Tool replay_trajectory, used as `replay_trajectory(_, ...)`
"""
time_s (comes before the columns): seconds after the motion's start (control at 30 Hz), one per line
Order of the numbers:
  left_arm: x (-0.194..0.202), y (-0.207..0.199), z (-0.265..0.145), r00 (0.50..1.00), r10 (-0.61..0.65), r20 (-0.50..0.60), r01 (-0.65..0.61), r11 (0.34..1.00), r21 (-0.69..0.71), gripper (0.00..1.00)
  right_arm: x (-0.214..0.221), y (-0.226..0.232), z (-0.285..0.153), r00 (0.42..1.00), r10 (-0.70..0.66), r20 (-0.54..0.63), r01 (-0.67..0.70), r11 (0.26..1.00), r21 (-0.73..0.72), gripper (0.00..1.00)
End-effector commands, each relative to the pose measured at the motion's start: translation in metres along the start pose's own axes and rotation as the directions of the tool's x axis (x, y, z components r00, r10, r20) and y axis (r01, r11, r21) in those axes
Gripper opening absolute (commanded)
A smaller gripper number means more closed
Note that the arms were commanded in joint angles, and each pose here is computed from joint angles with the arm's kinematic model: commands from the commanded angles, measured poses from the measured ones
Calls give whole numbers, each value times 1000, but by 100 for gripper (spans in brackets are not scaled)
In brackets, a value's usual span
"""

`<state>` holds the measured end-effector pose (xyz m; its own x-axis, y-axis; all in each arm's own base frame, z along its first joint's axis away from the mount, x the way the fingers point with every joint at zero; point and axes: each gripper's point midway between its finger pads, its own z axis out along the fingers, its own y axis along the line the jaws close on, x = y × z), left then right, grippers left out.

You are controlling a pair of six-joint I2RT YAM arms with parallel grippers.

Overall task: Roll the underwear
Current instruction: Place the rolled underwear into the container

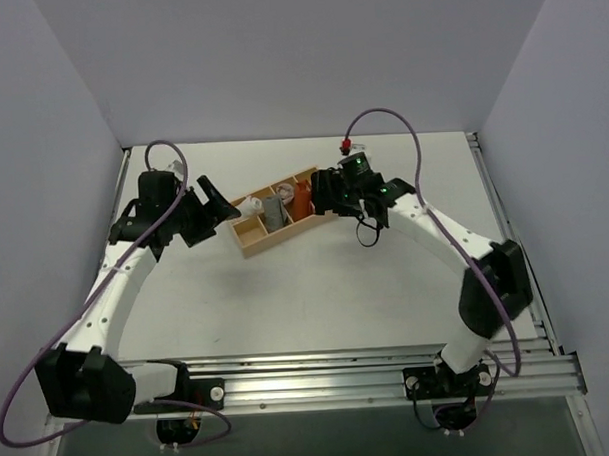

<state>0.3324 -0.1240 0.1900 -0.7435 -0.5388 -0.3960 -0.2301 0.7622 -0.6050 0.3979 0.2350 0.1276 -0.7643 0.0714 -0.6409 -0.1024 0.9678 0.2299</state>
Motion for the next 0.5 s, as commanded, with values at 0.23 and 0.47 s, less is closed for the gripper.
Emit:
replay_trajectory(0.23,34,-80,-84,981,190,39,-193,939,286,94,8,51,-160,985,78,154,-57,989,-138,100)
replay_trajectory(0.47,45,-86,-102,973,221,68,-231,917,325,94,2,46,-201,959,152,241,-100,972,-214,100)
